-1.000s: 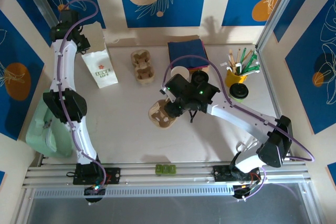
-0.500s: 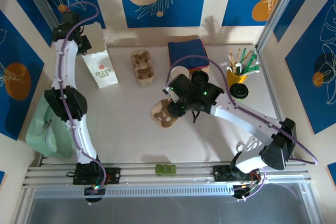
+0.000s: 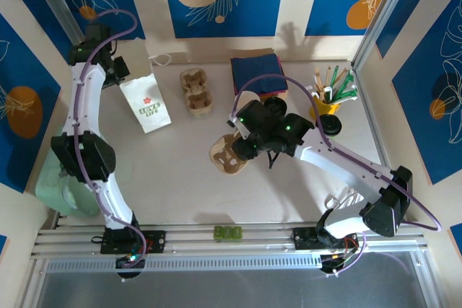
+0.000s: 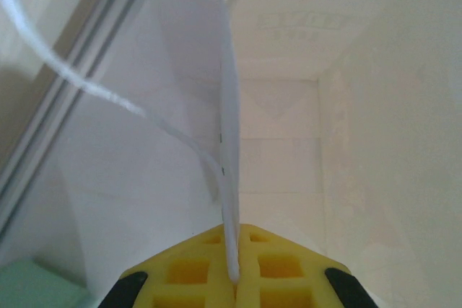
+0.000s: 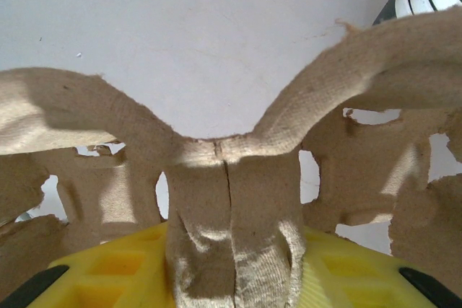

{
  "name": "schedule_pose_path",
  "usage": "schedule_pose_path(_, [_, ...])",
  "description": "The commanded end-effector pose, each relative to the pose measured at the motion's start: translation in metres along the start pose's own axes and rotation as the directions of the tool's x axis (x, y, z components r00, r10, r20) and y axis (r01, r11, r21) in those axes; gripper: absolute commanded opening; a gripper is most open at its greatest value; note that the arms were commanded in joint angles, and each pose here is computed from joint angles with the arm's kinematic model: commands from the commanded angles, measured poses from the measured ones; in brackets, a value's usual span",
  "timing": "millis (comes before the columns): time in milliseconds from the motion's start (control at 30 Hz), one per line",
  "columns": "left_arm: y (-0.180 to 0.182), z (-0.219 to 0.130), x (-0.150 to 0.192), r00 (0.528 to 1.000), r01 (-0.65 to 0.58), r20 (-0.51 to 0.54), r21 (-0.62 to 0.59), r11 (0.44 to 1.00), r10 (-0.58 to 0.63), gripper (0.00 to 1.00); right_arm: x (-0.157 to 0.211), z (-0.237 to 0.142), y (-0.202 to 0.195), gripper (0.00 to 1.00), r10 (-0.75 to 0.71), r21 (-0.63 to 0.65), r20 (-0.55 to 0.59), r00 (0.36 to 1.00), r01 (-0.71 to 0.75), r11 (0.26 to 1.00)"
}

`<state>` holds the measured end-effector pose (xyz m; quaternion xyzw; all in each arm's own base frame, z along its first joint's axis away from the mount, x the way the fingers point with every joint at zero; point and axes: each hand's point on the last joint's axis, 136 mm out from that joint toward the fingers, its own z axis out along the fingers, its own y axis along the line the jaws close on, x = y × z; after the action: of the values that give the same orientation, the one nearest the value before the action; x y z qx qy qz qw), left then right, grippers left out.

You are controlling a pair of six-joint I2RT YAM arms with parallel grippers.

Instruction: Pack the takeout coffee

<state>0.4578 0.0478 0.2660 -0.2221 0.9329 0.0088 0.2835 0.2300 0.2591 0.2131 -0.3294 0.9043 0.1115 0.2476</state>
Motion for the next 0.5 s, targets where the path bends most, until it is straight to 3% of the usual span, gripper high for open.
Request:
schedule_pose_path(0, [-0.006,-0.029,0.021,1.0,0.026,-0.012,0.059,0.998,-0.026,0.0,0.004,-0.013,0.002,0.4,0.002,-0.026,0.009,1.0,-0.002,1.0])
schedule_pose_path(467, [0.001,-0.091,0.113,0.999,0.046,-0.02,0.196,0.98,-0.043,0.01,0.008,-0.022,0.0,0.39,0.009,-0.021,0.018,1.0,-0.009,1.0])
